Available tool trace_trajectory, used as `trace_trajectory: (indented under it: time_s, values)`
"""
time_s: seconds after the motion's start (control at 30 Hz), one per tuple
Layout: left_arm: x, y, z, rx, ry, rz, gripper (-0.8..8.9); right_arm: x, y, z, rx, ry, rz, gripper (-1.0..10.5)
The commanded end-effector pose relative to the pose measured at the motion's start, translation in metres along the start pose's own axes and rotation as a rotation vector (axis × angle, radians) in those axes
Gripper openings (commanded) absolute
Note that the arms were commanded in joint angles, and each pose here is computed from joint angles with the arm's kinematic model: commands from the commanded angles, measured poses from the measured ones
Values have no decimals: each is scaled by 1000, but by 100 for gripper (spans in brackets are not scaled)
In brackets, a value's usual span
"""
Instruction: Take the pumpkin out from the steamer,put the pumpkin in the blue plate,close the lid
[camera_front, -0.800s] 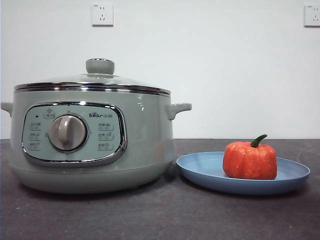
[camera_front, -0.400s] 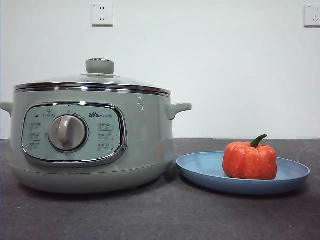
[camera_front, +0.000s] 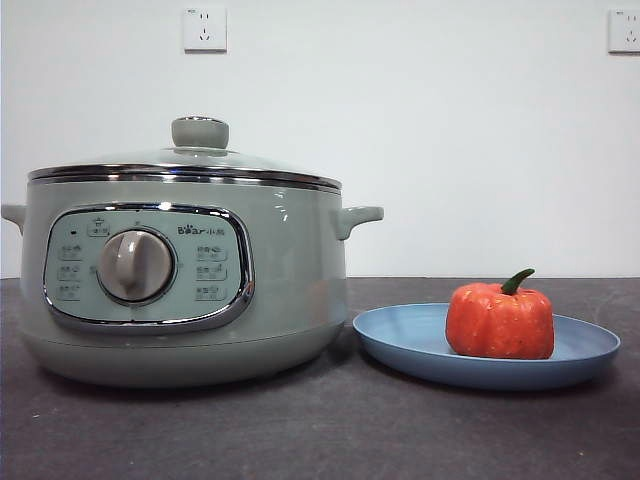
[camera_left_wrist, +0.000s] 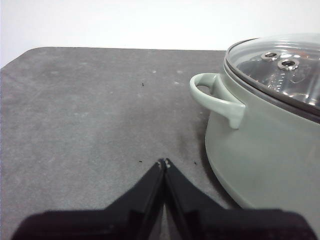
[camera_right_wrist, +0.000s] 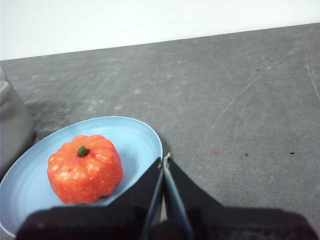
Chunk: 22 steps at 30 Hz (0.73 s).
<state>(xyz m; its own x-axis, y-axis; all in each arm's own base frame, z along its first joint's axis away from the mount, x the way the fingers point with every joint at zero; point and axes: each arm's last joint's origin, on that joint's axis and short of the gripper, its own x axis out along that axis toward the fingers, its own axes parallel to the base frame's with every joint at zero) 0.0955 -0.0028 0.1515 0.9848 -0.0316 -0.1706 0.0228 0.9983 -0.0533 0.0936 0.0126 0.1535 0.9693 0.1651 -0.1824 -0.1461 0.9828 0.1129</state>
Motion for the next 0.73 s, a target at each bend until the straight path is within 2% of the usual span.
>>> trace_trajectory:
  time_s: [0.03,0.73]
  values:
    - [1,1,-5,-7,11,4,-3,1,0,-4,9,4,-3,1]
    - [1,1,-5,-7,11,4,-3,4,-1,-7,11,49,-8,1]
